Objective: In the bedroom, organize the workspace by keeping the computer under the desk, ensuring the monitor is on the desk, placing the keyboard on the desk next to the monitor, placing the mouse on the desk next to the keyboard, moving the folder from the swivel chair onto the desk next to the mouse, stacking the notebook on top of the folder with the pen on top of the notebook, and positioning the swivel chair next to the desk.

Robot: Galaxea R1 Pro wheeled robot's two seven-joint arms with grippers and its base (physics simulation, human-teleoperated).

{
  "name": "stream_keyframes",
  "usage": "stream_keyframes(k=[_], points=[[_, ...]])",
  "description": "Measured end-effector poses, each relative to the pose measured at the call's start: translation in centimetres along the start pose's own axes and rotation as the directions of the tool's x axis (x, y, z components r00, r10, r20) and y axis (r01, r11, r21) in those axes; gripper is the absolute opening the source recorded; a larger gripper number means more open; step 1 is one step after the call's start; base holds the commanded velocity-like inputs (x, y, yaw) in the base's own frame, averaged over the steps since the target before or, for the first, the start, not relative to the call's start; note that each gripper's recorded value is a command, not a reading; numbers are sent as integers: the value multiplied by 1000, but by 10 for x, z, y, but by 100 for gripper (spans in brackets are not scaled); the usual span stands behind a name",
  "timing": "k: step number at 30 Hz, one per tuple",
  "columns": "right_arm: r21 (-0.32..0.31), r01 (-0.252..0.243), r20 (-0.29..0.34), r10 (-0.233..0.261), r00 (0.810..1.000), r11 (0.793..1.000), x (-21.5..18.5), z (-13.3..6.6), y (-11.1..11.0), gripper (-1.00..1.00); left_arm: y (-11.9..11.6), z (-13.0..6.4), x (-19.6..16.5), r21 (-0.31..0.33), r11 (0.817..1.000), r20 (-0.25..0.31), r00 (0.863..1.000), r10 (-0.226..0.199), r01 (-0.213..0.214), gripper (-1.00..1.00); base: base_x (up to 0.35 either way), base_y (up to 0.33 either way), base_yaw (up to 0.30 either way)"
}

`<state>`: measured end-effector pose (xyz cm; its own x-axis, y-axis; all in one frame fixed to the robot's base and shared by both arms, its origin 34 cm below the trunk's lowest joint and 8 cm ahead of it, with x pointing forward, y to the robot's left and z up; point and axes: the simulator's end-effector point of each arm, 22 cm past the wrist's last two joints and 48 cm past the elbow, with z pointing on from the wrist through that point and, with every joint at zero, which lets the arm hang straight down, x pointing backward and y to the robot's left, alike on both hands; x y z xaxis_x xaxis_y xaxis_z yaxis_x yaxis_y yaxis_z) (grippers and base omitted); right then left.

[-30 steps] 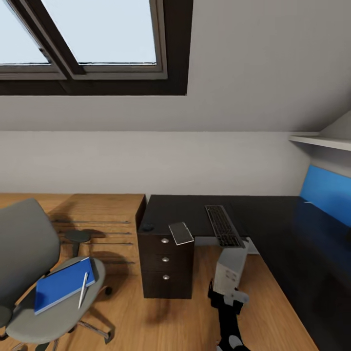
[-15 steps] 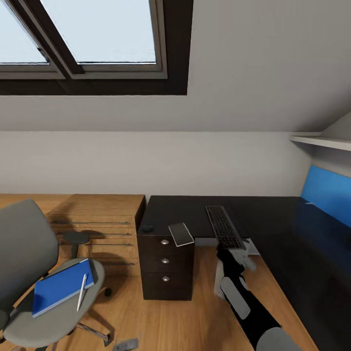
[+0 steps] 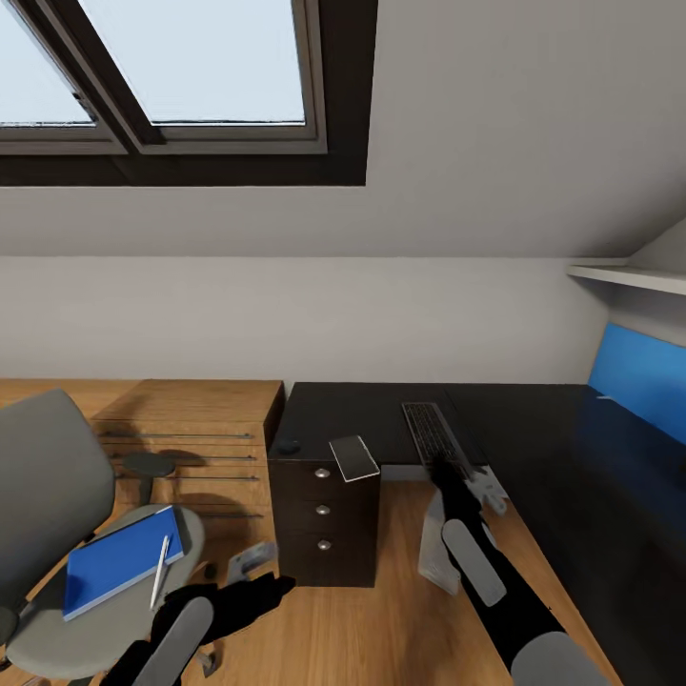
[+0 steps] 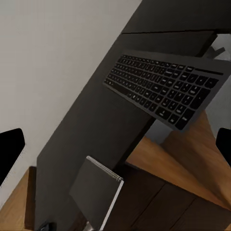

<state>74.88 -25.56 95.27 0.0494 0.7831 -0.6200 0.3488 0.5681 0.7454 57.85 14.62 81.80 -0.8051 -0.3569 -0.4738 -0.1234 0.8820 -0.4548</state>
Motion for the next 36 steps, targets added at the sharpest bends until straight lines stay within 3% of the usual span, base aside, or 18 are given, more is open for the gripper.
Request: stream_keyframes(k=[3, 8, 18, 23, 24, 30, 31, 36], points=[[7, 4, 16, -4, 1000, 1000, -13, 4, -8, 100, -23, -10, -20, 54, 998, 46, 998, -40, 37, 100, 0, 0, 0], [16, 12, 19, -13, 1000, 1000, -17, 6, -16, 100, -41, -28, -49, 106, 993, 117, 991, -70, 58, 100, 0, 0, 0], [43, 26, 9, -27, 1000, 999, -5, 9, -35, 100, -26, -7, -26, 67, 995, 69, 995, -73, 68, 100, 0, 0, 0], [49, 29, 3, -29, 1000, 998, 0, 13, -45, 100, -35, 1, -14, 83, 995, 52, 997, -65, 61, 100, 0, 0, 0], [21, 21, -13, -21, 1000, 1000, 4, 16, -49, 100, -45, 4, -7, 97, 994, 42, 997, -58, 54, 100, 0, 0, 0], [-8, -64, -87, 63, 994, 998, 24, 24, -77, 100, -43, 11, -3, 99, 994, 42, 998, -56, 51, 100, 0, 0, 0], [-40, -103, -124, 98, 987, 994, 27, 26, -79, 100, -43, 12, -2, 99, 994, 42, 998, -56, 51, 100, 0, 0, 0], [-26, -122, -134, 117, 984, 992, 27, 32, -102, 100, -39, 17, 0, 101, 994, 45, 997, -54, 49, 100, 0, 0, 0]])
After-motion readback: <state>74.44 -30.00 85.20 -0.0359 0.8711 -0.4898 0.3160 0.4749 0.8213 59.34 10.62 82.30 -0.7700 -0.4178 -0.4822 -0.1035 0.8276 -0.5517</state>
